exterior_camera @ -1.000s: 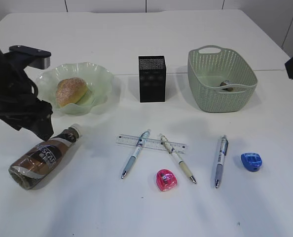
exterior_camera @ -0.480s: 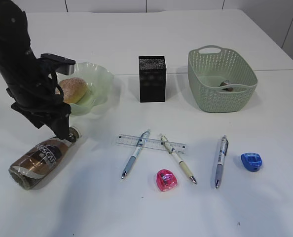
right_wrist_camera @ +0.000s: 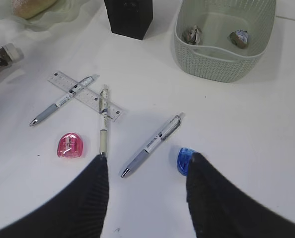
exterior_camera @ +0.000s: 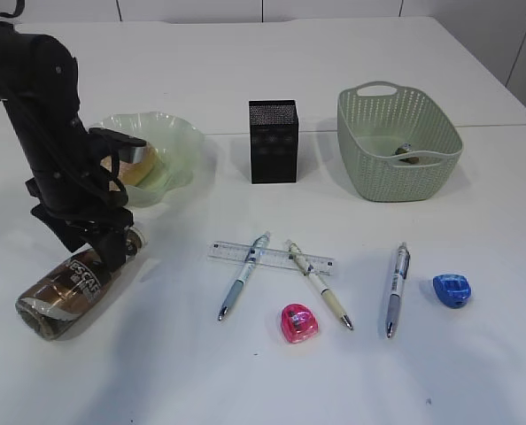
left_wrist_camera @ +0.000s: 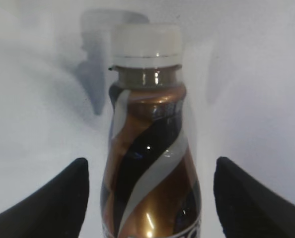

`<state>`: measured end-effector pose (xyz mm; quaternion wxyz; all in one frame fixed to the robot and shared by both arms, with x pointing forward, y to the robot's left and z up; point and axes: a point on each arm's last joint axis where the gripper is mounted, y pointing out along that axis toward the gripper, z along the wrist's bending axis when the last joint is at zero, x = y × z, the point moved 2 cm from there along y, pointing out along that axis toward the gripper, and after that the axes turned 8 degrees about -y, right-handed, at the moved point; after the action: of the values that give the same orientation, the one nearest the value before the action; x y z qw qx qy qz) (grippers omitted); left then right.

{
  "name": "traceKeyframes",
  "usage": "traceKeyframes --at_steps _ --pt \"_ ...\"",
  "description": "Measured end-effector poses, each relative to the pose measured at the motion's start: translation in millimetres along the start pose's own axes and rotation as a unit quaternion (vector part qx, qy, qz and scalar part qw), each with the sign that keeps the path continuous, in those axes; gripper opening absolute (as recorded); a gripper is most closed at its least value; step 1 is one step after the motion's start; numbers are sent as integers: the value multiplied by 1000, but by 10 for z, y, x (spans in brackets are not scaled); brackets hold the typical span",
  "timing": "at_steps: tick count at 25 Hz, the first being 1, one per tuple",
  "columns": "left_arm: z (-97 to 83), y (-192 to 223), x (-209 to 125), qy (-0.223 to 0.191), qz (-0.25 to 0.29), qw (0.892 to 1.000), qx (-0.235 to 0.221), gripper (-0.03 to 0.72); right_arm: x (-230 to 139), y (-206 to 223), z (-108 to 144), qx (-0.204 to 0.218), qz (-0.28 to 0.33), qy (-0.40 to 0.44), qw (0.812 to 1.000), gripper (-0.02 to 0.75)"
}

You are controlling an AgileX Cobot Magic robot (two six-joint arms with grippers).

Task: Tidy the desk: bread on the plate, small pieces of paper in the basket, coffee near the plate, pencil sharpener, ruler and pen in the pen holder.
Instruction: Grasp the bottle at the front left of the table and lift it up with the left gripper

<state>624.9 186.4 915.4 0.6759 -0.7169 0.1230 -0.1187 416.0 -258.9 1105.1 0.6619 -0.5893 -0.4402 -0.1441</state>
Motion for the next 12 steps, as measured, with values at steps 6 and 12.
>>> traceKeyframes --at_steps 6,12 --pt "18 78 18 -1 3 1000 1 552 0 0 1 0 0 0 1000 407" --pt "26 205 34 -2 20 1000 -1 552 1 0 2 1 0 0 1000 406"
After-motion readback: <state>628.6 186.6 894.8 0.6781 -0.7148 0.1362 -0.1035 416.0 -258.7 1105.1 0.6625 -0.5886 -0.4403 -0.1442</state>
